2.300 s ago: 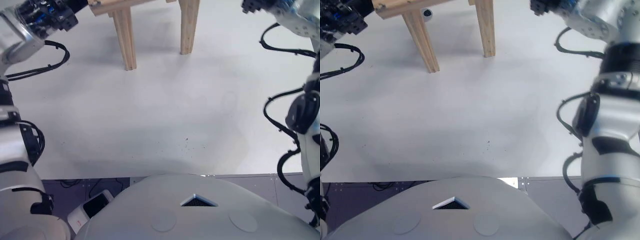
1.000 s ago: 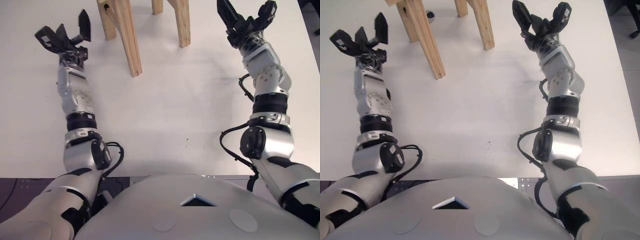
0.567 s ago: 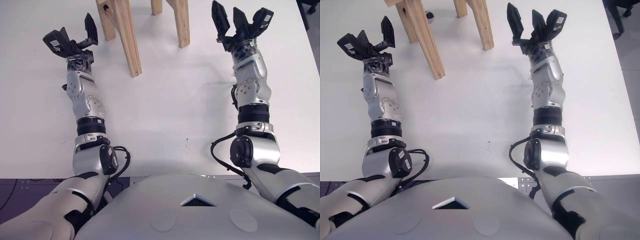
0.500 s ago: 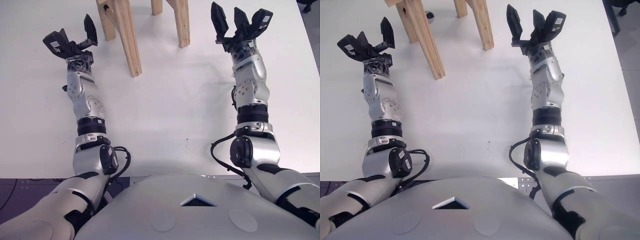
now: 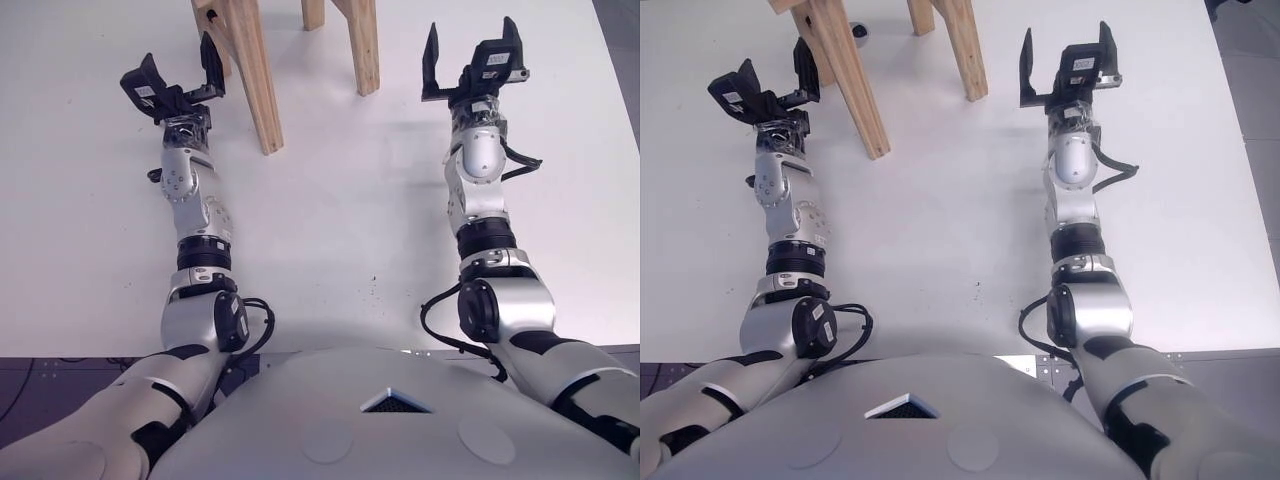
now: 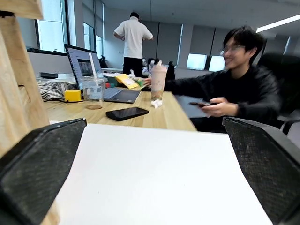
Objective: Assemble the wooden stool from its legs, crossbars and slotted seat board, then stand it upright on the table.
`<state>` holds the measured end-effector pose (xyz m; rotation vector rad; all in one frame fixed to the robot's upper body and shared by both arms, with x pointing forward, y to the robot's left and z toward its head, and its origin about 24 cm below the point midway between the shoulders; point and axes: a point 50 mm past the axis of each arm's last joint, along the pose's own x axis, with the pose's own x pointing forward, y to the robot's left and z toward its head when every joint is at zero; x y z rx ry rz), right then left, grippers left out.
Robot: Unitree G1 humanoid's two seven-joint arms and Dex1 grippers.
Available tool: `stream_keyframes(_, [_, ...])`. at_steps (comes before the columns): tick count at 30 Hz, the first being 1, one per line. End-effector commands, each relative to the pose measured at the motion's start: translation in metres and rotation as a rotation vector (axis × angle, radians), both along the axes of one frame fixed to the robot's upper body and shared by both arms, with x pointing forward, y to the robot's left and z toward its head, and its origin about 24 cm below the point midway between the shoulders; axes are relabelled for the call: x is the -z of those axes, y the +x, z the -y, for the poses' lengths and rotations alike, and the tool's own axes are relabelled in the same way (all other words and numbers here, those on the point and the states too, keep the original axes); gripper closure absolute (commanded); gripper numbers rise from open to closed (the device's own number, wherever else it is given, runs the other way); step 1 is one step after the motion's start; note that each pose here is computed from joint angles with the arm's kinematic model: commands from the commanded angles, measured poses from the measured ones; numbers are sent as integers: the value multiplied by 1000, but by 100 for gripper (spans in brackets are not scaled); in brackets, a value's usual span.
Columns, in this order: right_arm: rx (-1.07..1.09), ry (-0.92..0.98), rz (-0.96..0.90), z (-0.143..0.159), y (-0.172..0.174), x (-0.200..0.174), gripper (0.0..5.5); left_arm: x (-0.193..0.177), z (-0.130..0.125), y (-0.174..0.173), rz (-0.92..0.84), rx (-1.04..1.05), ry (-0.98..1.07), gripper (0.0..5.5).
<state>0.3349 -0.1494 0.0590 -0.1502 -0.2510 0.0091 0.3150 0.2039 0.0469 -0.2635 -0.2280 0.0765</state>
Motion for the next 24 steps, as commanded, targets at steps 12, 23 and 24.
stream_keyframes(12, [12, -113, 98, -16, -9, -4, 10, 0, 8, -3, 35, -33, 17, 16])
stream_keyframes(23, [1, -120, 93, -17, -10, -2, 10, -1, 11, -2, 36, -32, 6, 16])
stream_keyframes(24, [0, -122, 94, -18, -10, -2, 10, -1, 11, -1, 35, -31, 6, 16])
